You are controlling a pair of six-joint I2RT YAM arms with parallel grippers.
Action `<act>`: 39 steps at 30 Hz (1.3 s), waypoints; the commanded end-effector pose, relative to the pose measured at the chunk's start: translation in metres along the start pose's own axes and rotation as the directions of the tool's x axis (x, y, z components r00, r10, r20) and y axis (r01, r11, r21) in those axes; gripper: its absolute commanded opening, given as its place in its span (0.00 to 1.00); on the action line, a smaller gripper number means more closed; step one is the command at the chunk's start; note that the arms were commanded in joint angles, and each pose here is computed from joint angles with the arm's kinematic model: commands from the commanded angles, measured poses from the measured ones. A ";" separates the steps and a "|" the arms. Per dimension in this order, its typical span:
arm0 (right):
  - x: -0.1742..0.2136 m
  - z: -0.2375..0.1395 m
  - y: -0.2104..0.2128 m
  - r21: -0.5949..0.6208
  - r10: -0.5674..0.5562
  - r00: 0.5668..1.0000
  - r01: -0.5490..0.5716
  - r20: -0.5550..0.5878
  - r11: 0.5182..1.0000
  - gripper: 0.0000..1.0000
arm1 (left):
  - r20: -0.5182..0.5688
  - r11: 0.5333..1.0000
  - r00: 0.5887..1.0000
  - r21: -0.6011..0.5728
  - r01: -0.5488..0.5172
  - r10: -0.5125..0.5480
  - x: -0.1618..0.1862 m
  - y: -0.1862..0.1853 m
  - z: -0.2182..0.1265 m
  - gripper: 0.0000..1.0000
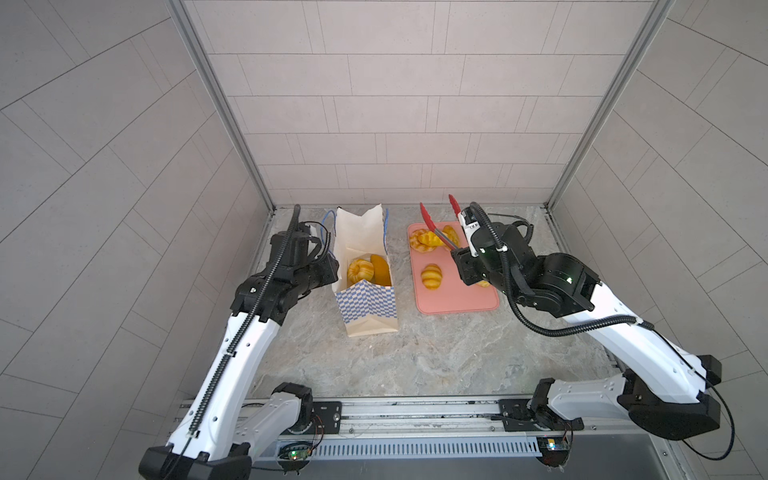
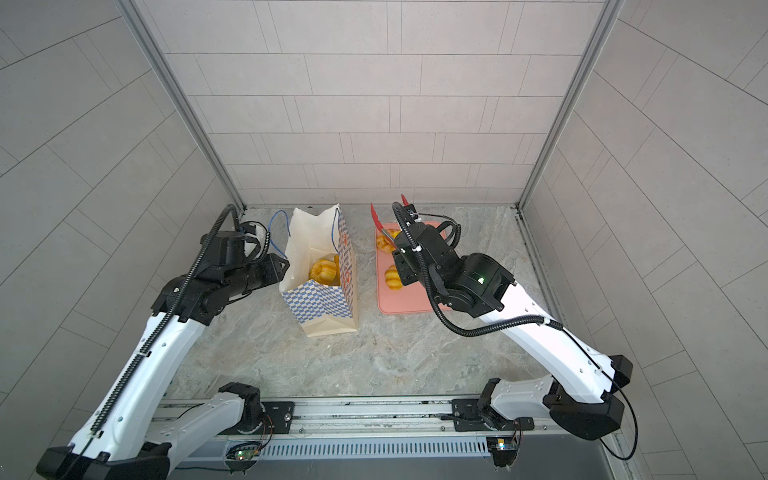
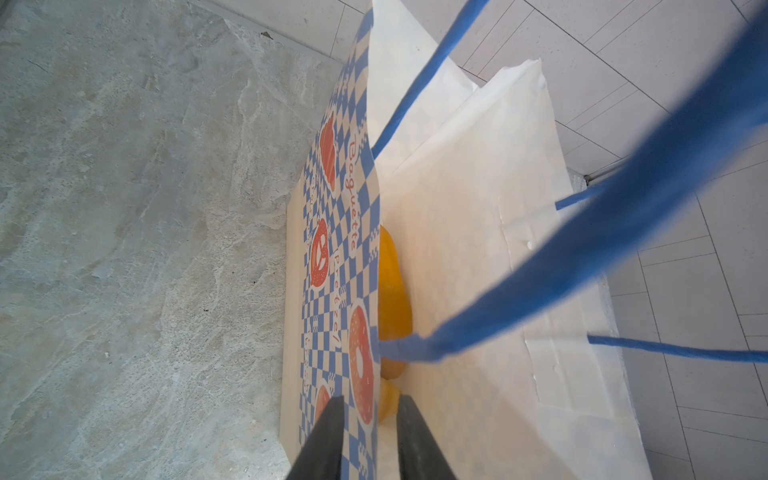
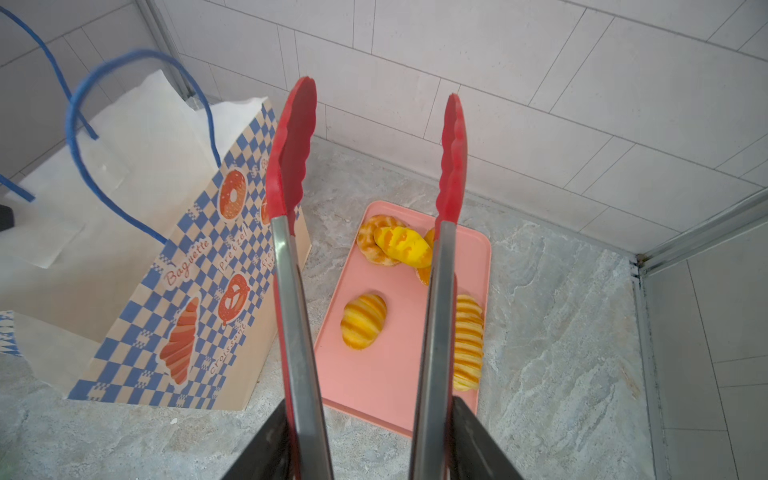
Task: Place the fake bread into the paper bag
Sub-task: 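Withdraw the empty right tongs from the bag back over the pink tray, then lower the right tongs onto the small ridged yellow roll and clamp it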
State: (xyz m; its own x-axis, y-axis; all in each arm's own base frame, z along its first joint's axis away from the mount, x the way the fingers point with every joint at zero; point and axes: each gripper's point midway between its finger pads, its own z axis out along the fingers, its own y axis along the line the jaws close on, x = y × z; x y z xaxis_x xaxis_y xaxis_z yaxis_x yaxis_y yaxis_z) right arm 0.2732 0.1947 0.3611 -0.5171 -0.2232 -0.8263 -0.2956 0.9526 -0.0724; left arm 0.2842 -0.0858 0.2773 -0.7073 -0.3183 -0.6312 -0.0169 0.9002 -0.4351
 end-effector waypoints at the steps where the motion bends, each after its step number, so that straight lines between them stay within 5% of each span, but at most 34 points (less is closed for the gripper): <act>1: -0.002 -0.002 -0.002 -0.020 0.058 0.998 -0.057 0.023 0.998 0.55 | 0.018 1.000 1.000 0.007 -0.008 0.007 -0.006 -0.004 -0.007 0.27; 39: 0.089 0.069 0.001 0.016 0.125 0.976 -0.124 -0.180 0.992 0.54 | -0.005 1.000 1.000 -0.006 -0.010 0.010 0.001 0.002 0.005 0.25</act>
State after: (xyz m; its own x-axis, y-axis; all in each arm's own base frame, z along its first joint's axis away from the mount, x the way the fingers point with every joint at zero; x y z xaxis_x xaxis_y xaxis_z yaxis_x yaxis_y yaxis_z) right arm 0.2780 0.1887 0.2395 -0.7056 -0.1910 -0.6824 -0.2418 0.9701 -0.0215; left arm 0.2859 -0.0861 0.2736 -0.7146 -0.3157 -0.6243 -0.0211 0.9017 -0.4319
